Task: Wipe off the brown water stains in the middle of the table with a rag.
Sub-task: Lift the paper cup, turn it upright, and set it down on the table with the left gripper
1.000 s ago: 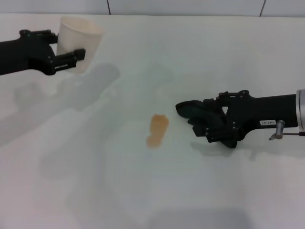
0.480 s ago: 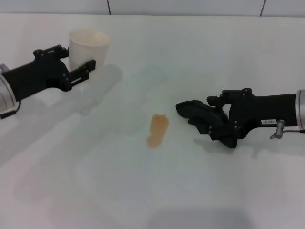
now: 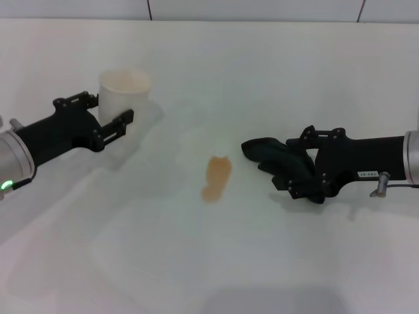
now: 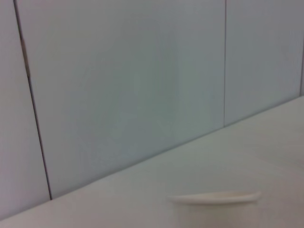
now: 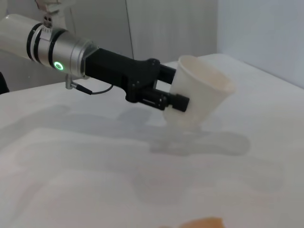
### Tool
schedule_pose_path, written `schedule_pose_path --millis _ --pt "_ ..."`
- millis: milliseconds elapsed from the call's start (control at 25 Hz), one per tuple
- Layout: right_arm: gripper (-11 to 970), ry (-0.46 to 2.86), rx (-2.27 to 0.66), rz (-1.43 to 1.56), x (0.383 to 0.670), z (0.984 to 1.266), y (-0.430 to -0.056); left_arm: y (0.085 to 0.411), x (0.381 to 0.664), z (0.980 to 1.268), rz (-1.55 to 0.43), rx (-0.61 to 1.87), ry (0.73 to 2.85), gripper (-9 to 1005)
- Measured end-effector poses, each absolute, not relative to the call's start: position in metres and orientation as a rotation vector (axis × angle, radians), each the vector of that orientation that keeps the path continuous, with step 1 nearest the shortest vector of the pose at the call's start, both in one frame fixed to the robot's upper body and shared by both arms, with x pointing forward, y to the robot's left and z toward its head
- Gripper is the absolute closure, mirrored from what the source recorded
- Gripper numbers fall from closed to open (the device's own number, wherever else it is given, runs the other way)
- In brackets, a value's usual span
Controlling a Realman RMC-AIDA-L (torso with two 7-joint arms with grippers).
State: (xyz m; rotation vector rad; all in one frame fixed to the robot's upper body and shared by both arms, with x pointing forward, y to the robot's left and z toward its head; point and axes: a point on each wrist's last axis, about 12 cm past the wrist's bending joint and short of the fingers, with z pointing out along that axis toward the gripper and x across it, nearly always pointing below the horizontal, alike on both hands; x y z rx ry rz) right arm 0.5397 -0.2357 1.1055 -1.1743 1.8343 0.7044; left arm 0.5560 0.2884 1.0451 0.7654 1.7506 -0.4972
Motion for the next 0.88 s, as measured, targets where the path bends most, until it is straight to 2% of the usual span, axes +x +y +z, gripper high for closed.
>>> schedule_pose_path --millis 880 --pt "163 1.825 -1.196 0.694 0.539 1.102 -0.234 0.289 0.547 1.032 -0.488 0.766 1.796 424"
